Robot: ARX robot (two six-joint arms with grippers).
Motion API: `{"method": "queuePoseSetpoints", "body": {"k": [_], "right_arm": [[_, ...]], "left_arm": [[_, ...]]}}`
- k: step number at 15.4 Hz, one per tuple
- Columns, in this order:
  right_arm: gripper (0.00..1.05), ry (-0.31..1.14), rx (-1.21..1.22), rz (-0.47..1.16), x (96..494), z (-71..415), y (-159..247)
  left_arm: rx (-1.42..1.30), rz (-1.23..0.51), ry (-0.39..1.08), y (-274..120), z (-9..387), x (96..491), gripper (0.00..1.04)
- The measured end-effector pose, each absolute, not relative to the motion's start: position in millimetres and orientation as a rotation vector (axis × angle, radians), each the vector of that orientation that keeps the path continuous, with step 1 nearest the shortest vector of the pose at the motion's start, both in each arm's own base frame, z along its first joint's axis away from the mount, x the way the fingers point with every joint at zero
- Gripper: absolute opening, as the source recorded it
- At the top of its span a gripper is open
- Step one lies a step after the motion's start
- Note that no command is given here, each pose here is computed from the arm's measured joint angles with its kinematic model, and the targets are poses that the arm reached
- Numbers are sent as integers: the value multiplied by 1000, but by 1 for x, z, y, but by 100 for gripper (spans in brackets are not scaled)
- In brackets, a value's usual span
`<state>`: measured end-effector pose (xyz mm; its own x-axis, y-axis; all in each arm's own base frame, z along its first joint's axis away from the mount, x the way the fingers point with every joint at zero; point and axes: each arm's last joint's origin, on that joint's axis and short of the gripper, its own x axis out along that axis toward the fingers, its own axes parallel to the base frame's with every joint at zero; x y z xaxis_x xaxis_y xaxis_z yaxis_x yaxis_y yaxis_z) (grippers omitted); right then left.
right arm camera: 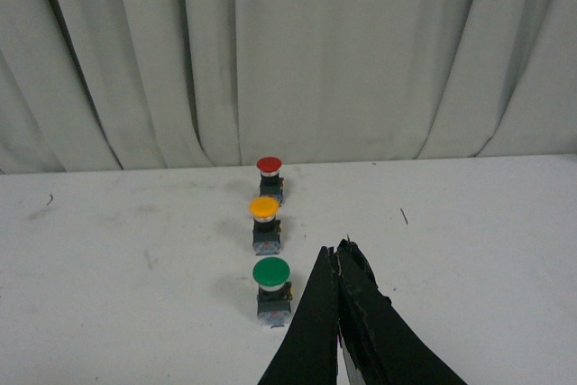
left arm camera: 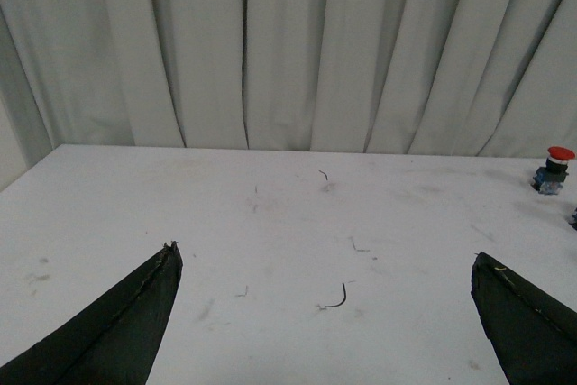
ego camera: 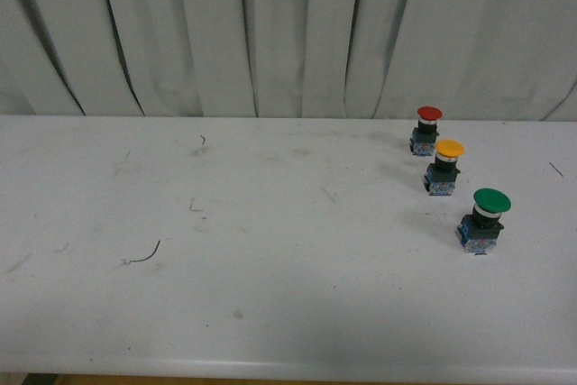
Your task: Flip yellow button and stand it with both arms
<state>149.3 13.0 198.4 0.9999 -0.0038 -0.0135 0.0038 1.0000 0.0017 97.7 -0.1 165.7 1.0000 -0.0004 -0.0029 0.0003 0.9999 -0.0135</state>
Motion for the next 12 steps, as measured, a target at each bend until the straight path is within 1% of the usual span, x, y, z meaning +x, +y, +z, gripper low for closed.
{"method": "queuePoseSetpoints", "body": {"k": [2,3,6,12], "right_arm": [[2,3,2,10,141,192,4],[2,-5,3,-16,138,191,-1],[2,8,3,0,129,181,0],[2,-12,3,0,117,170,0]], "left_arm": [[-14,-1,3,0,166,98,98],[-14,0,3,0,166,98,98],[-14,-1,3,0,166,98,98],[-14,-1,3,0,166,98,98]]}}
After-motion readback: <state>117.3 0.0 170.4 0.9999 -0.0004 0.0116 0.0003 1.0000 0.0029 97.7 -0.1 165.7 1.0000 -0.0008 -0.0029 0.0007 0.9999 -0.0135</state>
